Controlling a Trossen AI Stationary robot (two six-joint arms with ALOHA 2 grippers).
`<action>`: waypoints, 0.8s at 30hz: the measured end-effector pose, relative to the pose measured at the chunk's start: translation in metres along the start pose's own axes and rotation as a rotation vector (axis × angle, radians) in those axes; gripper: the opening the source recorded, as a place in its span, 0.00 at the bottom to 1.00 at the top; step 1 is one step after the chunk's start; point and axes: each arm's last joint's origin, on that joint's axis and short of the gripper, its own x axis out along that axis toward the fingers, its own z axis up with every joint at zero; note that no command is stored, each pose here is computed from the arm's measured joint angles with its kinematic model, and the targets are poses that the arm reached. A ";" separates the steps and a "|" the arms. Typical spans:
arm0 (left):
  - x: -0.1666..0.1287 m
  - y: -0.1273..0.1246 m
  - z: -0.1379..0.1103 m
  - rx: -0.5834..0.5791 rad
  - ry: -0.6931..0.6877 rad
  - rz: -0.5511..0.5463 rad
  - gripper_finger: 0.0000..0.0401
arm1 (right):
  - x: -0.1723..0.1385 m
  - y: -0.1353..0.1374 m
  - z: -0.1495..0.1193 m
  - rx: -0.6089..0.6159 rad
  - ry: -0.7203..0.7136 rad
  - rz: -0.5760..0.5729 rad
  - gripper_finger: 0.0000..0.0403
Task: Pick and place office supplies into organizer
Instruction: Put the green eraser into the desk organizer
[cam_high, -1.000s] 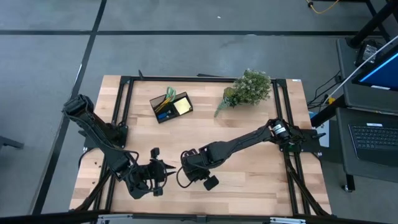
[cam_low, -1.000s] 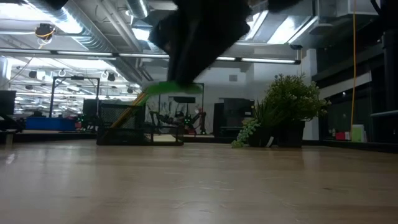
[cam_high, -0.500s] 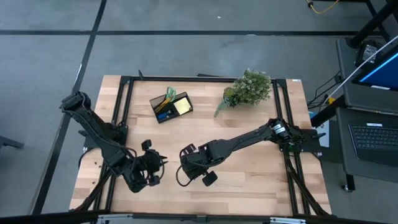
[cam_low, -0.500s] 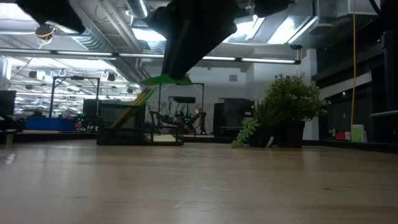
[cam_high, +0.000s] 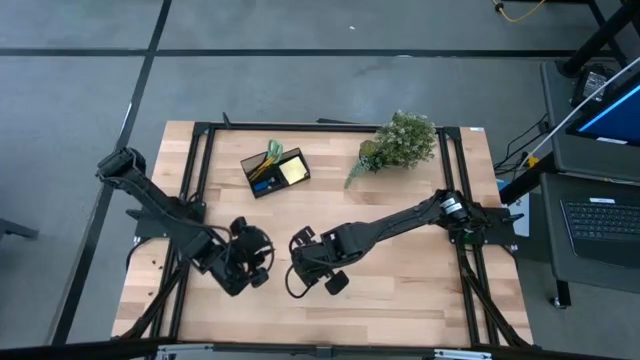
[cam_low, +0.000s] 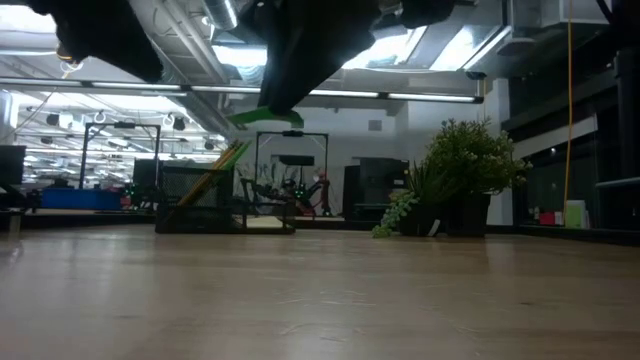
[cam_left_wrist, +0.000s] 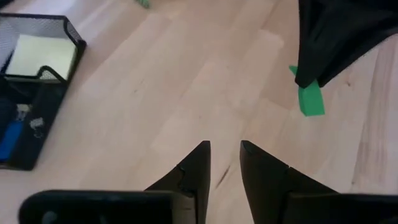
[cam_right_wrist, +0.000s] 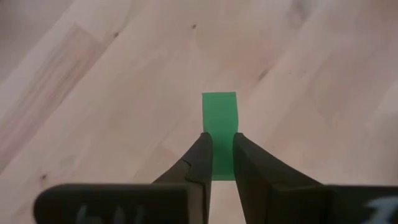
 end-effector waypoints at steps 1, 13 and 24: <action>0.002 0.000 0.002 -0.012 0.005 -0.003 0.21 | -0.001 0.000 0.000 0.000 0.002 -0.009 0.14; 0.009 -0.014 0.017 0.045 0.127 -0.292 0.33 | -0.003 -0.002 -0.001 -0.006 0.024 -0.056 0.13; 0.018 -0.006 0.030 0.082 0.180 -0.357 0.32 | -0.010 0.007 0.004 -0.037 0.063 -0.137 0.13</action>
